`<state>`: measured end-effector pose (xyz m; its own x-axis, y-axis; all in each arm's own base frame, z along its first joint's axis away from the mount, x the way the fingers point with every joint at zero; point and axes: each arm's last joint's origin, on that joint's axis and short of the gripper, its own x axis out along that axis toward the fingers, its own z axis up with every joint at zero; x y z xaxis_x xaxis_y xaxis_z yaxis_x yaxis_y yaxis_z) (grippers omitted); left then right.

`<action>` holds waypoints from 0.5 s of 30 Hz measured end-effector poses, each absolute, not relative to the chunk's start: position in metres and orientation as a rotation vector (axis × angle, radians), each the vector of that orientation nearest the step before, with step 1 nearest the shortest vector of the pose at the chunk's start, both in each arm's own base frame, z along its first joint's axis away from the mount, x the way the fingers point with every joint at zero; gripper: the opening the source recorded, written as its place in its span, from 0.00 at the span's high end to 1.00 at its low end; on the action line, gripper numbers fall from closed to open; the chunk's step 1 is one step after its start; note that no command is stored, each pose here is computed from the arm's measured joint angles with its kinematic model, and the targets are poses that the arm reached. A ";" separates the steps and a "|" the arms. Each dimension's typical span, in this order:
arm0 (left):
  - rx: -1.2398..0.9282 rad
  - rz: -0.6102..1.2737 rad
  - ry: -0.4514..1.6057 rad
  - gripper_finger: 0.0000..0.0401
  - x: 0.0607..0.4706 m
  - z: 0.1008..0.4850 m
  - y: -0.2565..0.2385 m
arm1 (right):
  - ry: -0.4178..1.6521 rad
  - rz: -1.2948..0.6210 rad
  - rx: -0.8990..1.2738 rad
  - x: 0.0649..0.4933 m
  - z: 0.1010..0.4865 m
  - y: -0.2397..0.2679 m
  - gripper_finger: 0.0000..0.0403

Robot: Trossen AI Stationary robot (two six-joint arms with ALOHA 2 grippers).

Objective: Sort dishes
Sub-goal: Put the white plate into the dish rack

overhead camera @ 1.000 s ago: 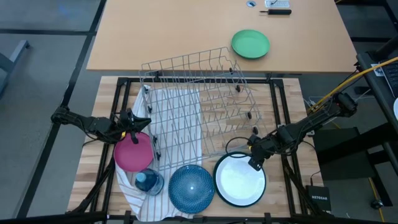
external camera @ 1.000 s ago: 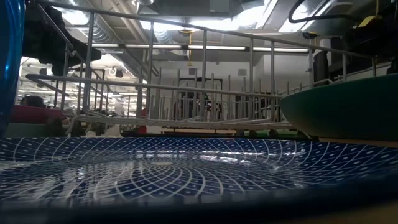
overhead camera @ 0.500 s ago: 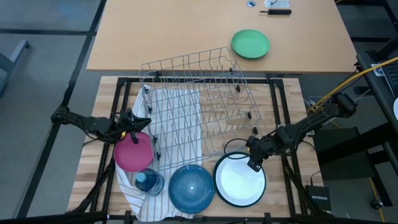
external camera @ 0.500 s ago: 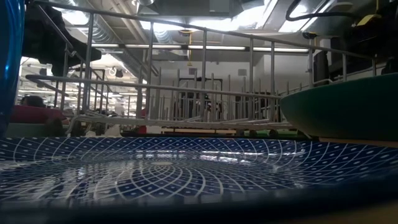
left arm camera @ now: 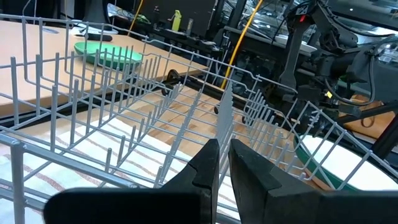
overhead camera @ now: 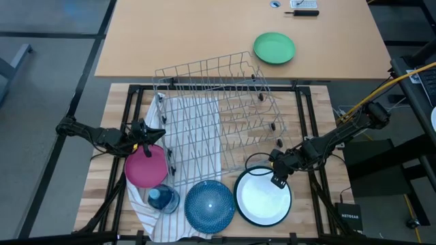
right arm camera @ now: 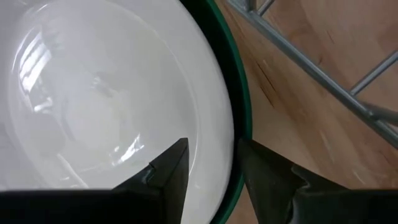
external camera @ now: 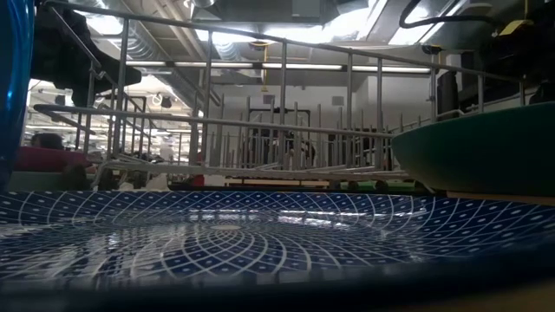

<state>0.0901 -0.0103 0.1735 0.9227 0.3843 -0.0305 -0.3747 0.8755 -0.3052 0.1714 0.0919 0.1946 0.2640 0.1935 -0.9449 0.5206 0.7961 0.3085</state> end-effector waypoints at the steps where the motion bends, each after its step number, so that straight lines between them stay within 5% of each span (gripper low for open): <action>1: -0.312 0.397 -0.032 0.93 0.090 0.174 -0.010 | 1.311 -0.244 0.657 0.171 0.195 0.092 0.63; 15: -0.365 0.323 -0.268 0.93 0.088 0.200 -0.011 | 1.349 -0.269 0.611 0.177 0.184 0.094 0.63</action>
<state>0.0879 -0.0105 0.1995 0.9143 0.3542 0.1966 -0.2590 0.8842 -0.3886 0.1765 0.0943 0.1841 0.2191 0.1617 -0.9622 0.5188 0.8159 0.2553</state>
